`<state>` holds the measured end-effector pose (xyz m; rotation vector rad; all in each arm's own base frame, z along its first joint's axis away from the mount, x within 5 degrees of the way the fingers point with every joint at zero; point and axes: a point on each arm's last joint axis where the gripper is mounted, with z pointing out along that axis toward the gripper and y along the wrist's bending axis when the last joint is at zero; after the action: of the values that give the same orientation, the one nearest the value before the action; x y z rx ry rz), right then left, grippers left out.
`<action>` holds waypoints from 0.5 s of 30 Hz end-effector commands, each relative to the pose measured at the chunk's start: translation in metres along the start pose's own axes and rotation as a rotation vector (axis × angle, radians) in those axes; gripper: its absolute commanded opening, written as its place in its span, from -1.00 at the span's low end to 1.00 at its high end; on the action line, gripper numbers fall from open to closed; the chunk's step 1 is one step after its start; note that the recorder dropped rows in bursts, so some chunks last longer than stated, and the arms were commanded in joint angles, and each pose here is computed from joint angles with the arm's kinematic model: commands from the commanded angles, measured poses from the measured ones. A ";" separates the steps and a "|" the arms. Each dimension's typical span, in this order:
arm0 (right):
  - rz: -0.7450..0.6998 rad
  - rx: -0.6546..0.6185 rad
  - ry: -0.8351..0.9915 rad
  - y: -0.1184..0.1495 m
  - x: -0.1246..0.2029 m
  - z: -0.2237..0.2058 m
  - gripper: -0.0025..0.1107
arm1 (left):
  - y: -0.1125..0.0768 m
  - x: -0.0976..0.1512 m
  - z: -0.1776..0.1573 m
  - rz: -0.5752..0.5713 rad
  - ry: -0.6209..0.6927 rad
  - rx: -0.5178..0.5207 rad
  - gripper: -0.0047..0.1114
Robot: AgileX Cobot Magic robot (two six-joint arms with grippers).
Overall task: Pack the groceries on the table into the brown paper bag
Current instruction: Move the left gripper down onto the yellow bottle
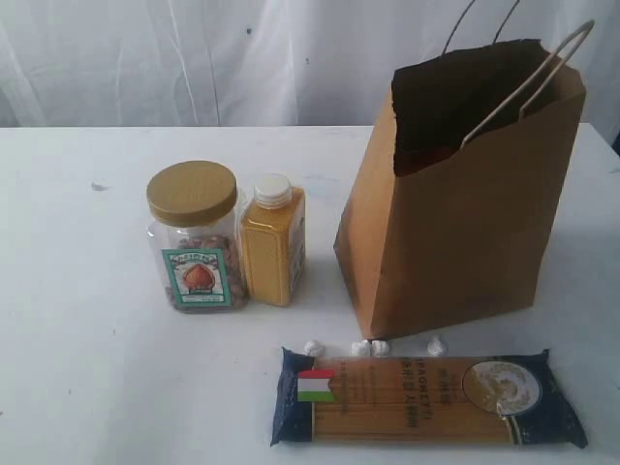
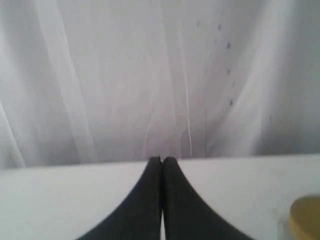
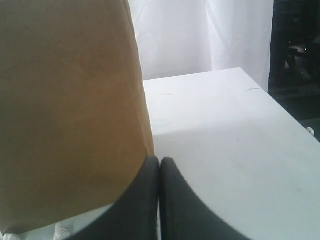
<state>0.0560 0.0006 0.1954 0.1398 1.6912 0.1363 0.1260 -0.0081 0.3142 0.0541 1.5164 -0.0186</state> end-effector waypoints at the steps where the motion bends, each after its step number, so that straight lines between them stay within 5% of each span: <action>1: 0.004 0.005 -0.003 -0.001 0.001 0.000 -0.96 | -0.002 0.032 0.043 -0.038 0.181 -0.018 -0.92; 4: 0.004 0.005 -0.003 -0.001 0.001 0.000 -0.96 | -0.009 0.052 0.065 -0.068 0.391 0.027 -0.92; 6: 0.004 0.005 -0.003 -0.001 0.001 0.000 -0.96 | -0.021 0.059 0.083 -0.048 0.642 0.133 -0.92; 10: 0.004 0.005 -0.003 -0.001 0.001 0.000 -0.96 | -0.052 0.026 0.120 0.076 0.931 0.400 -0.92; 12: 0.004 0.005 -0.003 -0.001 0.001 0.000 -0.96 | -0.071 -0.004 0.128 0.128 0.944 0.510 -0.92; 15: 0.004 0.005 -0.003 -0.001 0.001 0.000 -0.96 | -0.118 -0.055 0.123 0.205 0.783 0.679 -0.92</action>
<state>0.0560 0.0006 0.1954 0.1408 1.6911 0.1376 0.2517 -0.1063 0.3468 0.7158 2.3106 -0.3322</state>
